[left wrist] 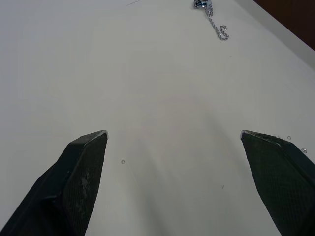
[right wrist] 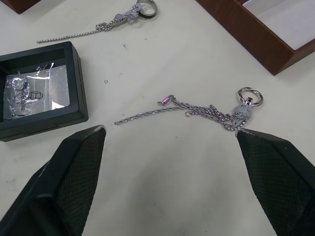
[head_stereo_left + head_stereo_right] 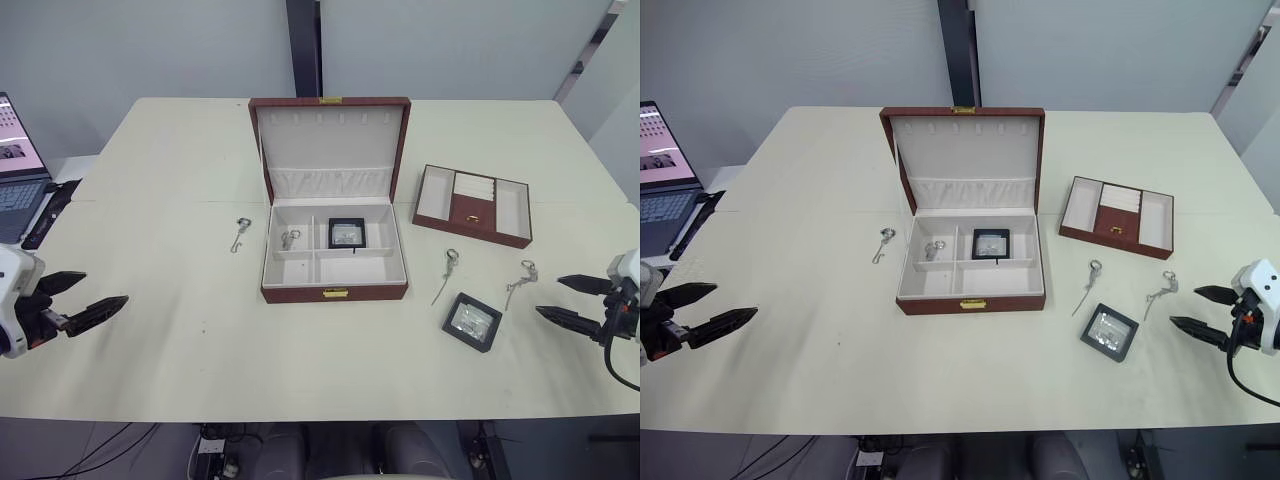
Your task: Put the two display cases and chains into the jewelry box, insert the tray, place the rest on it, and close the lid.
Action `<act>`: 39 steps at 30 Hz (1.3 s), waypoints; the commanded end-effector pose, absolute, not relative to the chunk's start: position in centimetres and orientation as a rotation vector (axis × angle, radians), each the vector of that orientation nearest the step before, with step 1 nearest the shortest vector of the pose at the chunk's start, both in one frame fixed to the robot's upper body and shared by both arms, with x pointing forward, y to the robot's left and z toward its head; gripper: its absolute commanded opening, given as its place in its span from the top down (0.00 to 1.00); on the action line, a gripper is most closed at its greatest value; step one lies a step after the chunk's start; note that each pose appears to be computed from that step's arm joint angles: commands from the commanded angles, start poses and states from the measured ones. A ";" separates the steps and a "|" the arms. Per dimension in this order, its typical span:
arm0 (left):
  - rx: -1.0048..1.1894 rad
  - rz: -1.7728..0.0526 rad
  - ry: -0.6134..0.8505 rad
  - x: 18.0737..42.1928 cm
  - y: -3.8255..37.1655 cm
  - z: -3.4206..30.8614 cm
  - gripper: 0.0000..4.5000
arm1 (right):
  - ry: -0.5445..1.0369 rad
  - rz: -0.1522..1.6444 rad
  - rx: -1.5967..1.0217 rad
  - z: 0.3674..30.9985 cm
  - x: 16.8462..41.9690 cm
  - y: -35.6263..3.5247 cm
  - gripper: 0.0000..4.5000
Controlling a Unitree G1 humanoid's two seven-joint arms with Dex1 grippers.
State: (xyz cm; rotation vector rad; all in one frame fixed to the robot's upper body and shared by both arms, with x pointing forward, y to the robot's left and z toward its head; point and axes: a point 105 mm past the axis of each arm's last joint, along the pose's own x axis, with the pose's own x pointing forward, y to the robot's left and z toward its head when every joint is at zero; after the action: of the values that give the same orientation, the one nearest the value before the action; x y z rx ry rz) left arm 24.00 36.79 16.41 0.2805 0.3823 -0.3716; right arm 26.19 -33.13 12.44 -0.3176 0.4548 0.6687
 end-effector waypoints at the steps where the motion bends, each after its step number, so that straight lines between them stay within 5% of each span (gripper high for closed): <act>1: 0.303 -0.380 0.352 24.3 36.4 17.1 0.00 | 0.413 0.668 -0.338 13.7 26.4 -32.9 0.00; 10: 0.226 -0.366 0.274 25.3 34.1 16.9 0.00 | 0.274 0.783 -0.292 16.7 27.1 -28.4 0.00; 24: 0.080 -0.214 0.123 30.2 26.8 15.0 0.00 | 0.021 1.121 -0.228 21.5 27.7 -15.1 0.00; 39: -0.026 0.019 0.091 35.3 23.4 12.7 0.00 | -0.037 1.153 -0.212 21.8 29.2 -11.6 0.00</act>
State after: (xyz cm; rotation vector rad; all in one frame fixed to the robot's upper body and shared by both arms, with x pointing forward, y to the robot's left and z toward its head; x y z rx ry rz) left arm 34.91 23.24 11.75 -0.0422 0.1330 -0.0052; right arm 29.25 -11.74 20.51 -0.1809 0.0193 1.1577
